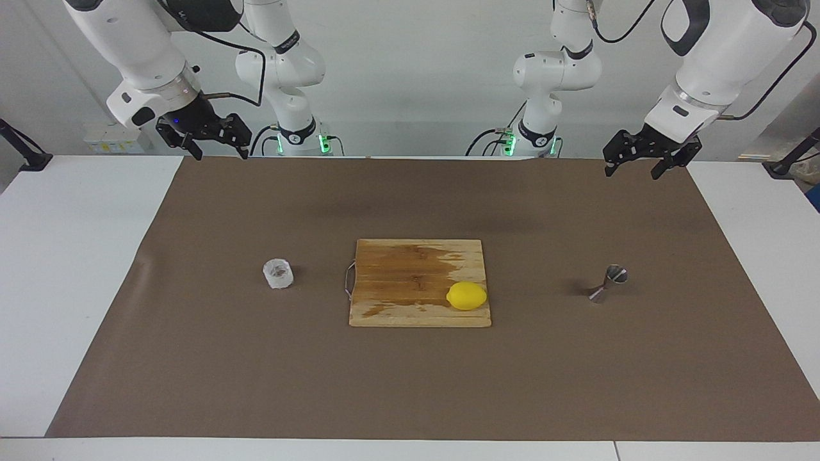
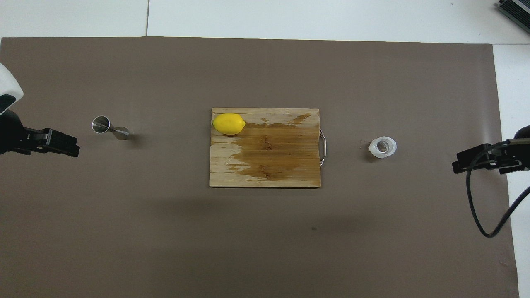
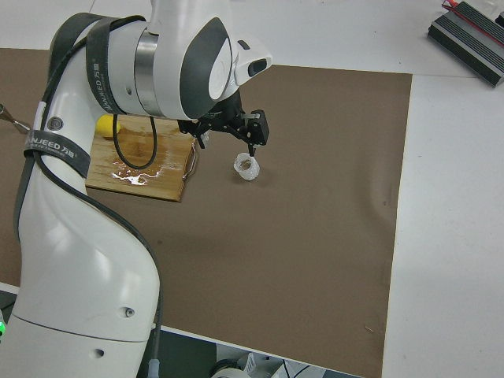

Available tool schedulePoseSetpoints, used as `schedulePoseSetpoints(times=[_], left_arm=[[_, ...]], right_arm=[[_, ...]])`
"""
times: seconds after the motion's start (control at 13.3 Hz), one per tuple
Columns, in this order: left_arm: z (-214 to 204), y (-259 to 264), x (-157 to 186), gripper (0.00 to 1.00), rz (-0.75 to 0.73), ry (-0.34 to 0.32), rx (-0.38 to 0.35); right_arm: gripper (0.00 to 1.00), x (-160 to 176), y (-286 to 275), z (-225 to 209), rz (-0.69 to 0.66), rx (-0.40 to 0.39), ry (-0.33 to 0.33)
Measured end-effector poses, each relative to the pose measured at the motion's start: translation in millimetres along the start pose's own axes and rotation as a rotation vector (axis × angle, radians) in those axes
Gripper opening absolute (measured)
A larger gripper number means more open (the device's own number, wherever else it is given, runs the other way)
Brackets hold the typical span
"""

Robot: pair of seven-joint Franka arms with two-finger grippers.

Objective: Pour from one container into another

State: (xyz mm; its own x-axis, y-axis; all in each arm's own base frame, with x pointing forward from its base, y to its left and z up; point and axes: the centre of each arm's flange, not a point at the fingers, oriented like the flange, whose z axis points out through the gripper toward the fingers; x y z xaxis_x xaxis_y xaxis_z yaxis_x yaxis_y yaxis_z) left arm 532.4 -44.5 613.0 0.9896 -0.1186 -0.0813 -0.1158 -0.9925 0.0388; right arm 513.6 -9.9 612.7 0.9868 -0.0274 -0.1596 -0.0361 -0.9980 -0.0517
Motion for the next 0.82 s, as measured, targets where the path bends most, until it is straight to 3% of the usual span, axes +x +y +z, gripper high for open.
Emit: schedulePoseSetpoints(times=[0.6,0.82], left_arm=[[2.8,-5.6,-0.8,1.0,-0.012,-0.006,-0.001],[4.1,-20.8,1.5,1.0,-0.041,0.02,-0.003]], right_arm=[[1.0,0.0,0.0,0.0,0.0,0.0,0.0],[1.0,0.0,0.0,0.0,0.0,0.0,0.0]])
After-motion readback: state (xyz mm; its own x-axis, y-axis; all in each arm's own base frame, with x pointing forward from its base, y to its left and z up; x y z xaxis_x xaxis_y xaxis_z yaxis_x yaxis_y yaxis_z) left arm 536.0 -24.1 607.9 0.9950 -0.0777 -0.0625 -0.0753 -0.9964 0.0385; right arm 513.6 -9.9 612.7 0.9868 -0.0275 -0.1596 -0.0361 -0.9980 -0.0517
